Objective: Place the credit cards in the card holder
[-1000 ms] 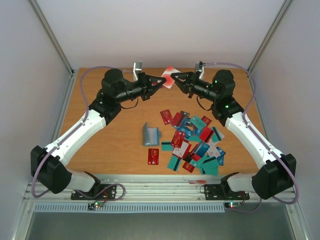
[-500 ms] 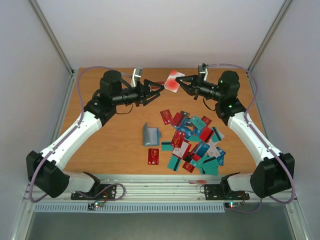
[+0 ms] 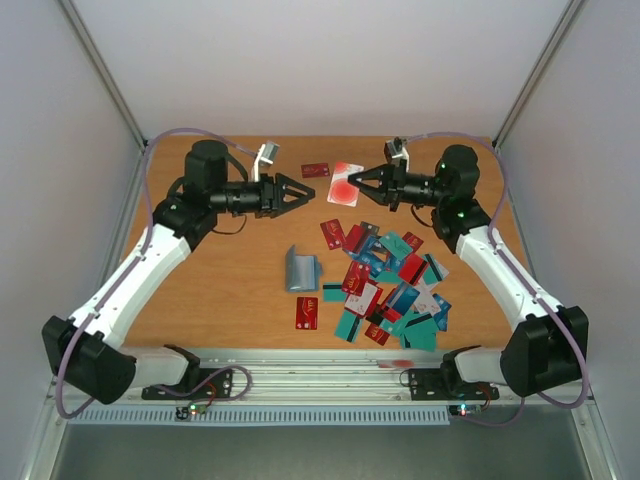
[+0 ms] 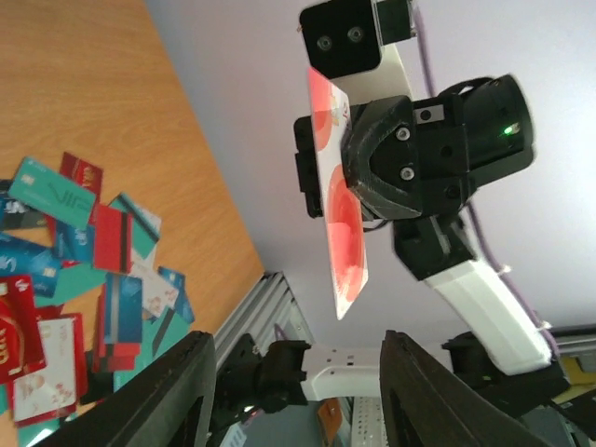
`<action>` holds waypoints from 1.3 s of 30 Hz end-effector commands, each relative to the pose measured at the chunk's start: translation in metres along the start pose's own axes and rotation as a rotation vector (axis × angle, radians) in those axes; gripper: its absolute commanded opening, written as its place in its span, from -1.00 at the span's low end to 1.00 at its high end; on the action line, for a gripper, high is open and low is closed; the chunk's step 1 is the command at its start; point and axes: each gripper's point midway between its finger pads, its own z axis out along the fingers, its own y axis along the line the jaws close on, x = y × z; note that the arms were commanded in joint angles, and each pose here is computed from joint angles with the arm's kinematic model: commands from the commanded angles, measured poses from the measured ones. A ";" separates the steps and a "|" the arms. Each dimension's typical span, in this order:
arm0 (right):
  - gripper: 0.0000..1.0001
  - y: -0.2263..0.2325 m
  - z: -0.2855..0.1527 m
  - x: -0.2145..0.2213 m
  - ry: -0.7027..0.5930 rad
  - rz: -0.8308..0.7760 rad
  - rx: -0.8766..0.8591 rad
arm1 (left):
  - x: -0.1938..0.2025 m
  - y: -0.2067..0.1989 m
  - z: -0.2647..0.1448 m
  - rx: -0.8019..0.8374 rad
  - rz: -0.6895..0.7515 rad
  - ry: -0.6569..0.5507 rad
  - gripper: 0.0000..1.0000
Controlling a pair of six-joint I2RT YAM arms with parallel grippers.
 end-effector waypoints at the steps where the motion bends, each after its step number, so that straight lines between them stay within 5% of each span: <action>1: -0.97 -0.038 -0.009 0.019 0.018 0.010 0.217 | 0.017 0.033 0.001 -0.169 0.046 0.084 -0.05; 5: -0.97 -0.067 -0.014 0.040 0.069 0.035 0.385 | 0.045 0.087 -0.005 -0.400 0.041 0.185 -0.31; 16: -0.98 -0.141 -0.031 0.068 0.135 0.110 0.693 | 0.103 0.172 0.025 -0.736 0.044 0.467 -0.42; 26: -0.98 -0.160 -0.032 0.074 0.184 0.138 0.735 | 0.110 0.215 0.048 -0.869 -0.002 0.520 -0.43; 39: -0.98 -0.166 -0.022 0.080 0.245 0.141 0.682 | 0.107 0.252 0.019 -1.122 0.009 0.505 -0.46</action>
